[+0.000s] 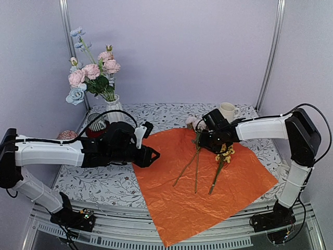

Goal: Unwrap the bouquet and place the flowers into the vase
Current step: Pick up the fake flower from the flattened wrapping paper.

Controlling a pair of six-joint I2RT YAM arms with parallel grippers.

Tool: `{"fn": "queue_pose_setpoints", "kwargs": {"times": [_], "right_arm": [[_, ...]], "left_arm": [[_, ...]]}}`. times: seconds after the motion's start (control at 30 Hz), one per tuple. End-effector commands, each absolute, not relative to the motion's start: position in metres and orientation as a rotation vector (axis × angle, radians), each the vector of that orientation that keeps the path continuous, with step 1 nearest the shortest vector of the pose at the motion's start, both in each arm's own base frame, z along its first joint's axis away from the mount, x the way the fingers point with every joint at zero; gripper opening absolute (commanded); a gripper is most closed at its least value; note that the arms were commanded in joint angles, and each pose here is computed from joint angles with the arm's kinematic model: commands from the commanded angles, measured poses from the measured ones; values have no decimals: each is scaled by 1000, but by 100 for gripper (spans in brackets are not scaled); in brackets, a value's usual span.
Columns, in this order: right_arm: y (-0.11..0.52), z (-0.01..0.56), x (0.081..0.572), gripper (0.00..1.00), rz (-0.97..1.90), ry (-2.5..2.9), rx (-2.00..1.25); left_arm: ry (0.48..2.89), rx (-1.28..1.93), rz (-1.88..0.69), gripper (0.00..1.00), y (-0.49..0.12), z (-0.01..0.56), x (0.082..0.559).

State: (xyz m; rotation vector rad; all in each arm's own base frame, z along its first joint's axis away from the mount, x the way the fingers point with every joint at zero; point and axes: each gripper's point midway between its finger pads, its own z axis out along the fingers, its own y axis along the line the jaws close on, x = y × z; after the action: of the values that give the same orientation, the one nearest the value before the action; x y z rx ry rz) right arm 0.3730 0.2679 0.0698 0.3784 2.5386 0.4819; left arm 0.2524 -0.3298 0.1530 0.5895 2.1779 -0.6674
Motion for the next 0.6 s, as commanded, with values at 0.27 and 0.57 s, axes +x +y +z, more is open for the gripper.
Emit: {"fn": "queue_pose_setpoints", "kwargs": {"times": [0.27, 0.57], "right_arm": [[262, 37, 393, 37, 459, 2575, 455], [268, 28, 407, 35, 490, 2577, 462]], "left_arm": [[2058, 510, -704, 45, -311, 177, 254], [2027, 499, -712, 44, -306, 186, 255]]}}
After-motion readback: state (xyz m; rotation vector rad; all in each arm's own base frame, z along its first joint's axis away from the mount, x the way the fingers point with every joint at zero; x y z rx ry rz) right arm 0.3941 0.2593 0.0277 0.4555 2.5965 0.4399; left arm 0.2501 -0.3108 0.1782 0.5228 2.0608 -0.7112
